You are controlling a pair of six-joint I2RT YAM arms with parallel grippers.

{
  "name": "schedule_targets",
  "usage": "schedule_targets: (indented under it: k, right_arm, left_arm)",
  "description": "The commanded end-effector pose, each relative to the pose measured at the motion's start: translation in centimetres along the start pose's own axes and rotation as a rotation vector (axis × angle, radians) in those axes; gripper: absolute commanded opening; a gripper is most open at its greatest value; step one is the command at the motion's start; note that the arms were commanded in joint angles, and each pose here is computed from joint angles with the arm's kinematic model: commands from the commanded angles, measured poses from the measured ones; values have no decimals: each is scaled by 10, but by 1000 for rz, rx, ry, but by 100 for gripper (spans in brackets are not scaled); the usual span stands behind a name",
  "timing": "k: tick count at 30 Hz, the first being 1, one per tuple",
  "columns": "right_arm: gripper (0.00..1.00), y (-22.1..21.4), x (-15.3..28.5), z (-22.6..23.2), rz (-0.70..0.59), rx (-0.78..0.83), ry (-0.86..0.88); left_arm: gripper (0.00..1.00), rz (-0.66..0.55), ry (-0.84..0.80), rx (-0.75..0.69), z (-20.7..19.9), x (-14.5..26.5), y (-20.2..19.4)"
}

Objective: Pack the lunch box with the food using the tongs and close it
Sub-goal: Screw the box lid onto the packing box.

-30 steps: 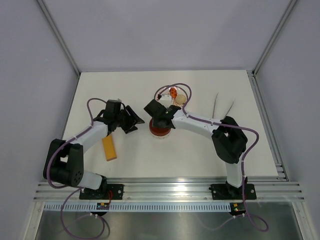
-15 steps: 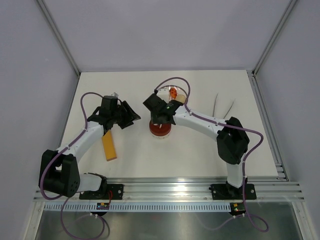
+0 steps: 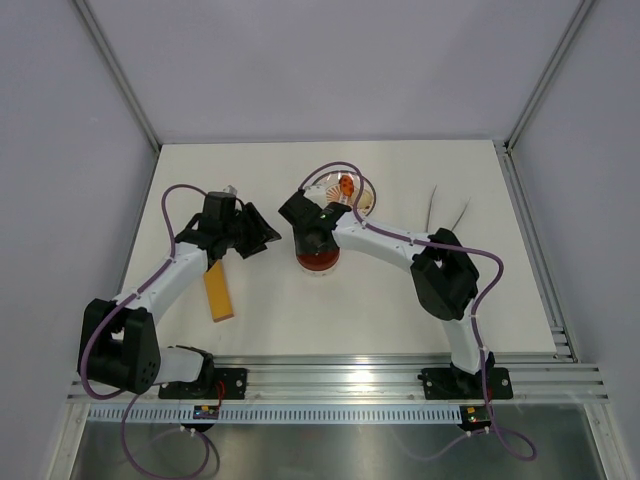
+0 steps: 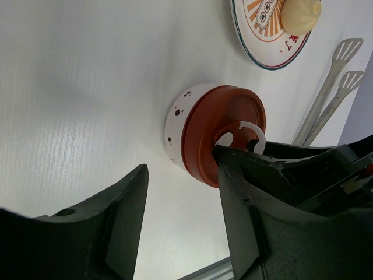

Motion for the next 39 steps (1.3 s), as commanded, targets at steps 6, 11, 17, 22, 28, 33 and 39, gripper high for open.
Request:
schedule_targets:
  k: [6,11,17,22,28,33,39]
  right_arm:
    - [72,21,35,-17,-45,72,-15]
    - [77,30,31,-16,-50,80,-5]
    - [76,26,25,-13,-33,60,46]
    - [61,25,31,-20,-47,43,42]
    - [44,26,28,-25,-37,18,40]
    - [25,25,25,-24,-53,-26,44]
    - [0,18,16,-22,-31,14,53]
  left_arm:
    - [54,-15,-32,-24,-6,0,3]
    - [54,-28,-30,-31,-8,4,4]
    - [54,-25,-25,-37,-7,4,4]
    - [54,-11,-20,-45,-9,-3,6]
    - [53,4,-9,-49,-21,-27,19]
    - [52,57,16,-13,-32,-68,34]
    - [52,172,-59,47,-43,-103,36]
Point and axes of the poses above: each gripper's point midway between its finger pads, its own x axis back along the fingers, its own z axis along the line the jaws close on, y = z × x, the point moved 9 cm from there along x, back along the fingers, and after that the axes turned 15 degrees about x, right-handed, at the moved point
